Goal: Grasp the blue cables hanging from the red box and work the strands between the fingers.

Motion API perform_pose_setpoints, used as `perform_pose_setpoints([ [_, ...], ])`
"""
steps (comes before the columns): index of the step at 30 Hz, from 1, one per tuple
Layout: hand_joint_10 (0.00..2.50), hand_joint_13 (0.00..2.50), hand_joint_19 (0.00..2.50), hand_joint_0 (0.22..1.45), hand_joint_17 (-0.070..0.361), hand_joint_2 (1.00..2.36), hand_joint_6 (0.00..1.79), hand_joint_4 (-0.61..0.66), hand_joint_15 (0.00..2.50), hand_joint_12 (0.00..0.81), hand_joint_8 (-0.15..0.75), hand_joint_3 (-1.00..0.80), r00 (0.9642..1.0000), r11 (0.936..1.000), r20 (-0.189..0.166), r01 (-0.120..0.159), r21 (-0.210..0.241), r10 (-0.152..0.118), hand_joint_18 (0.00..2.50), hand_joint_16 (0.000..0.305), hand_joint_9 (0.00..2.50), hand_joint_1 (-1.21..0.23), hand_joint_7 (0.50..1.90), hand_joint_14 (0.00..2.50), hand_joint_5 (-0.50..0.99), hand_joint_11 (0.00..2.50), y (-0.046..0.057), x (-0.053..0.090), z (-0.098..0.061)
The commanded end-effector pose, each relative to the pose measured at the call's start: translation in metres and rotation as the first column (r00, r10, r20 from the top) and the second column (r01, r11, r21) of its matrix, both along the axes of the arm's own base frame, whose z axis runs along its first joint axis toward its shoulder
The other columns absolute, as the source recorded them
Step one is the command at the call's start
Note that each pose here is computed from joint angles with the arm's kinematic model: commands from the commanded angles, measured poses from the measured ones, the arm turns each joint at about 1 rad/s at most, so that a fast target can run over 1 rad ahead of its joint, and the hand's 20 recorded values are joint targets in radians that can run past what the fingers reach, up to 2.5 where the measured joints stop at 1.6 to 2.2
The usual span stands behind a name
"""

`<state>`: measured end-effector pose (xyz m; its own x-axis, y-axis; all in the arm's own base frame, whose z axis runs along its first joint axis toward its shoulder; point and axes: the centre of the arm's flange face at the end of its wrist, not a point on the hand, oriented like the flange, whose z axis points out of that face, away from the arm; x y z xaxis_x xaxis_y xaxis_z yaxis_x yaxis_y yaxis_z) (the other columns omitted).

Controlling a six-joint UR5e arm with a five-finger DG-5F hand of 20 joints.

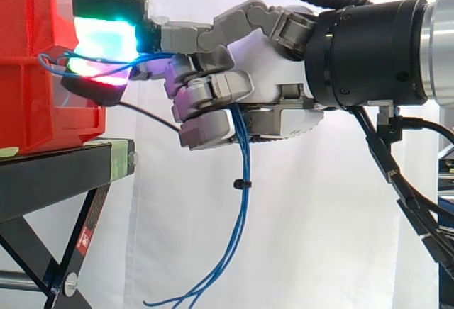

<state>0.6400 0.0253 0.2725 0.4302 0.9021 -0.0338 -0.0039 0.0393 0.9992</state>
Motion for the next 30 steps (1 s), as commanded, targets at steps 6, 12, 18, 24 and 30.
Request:
perform_pose_setpoints([
  [6,2.50,1.02,1.65,0.85,0.142,1.01,0.02,0.32,1.29,0.431,0.350,-0.63,1.0000,1.0000,-0.002,0.001,-0.001,-0.001,1.39,0.063,0.91,-0.59,1.14,2.50,0.33,1.99,0.0001,-0.0004,0.0001],
  [12,2.50,1.02,1.65,0.71,0.142,1.00,0.01,0.28,1.29,0.431,0.350,-1.00,1.0000,1.0000,-0.003,0.001,-0.001,-0.001,1.39,0.063,0.91,-0.62,1.24,2.50,0.23,1.99,0.0002,-0.0002,-0.0008],
  [18,2.50,1.02,1.65,0.77,0.142,1.00,0.46,0.24,1.29,0.431,0.350,-1.00,1.0000,1.0000,-0.002,0.002,-0.001,-0.002,1.39,0.063,0.91,-0.77,1.25,2.50,-0.03,1.99,-0.0006,0.0002,-0.0002],
  [24,2.50,1.02,1.65,0.92,0.142,1.00,1.07,0.23,1.29,0.431,0.350,-1.00,1.0000,0.9999,-0.006,0.001,-0.010,-0.001,1.39,0.063,0.91,-0.81,1.07,2.50,-0.23,1.99,0.0001,-0.0004,0.0001],
  [30,2.50,1.02,1.65,1.03,0.142,1.01,1.16,0.22,1.29,0.431,0.350,-0.62,1.0000,0.9999,-0.006,0.001,-0.010,-0.001,1.39,0.063,0.91,-0.73,1.02,2.50,-0.21,1.99,0.0003,0.0002,-0.0002],
])
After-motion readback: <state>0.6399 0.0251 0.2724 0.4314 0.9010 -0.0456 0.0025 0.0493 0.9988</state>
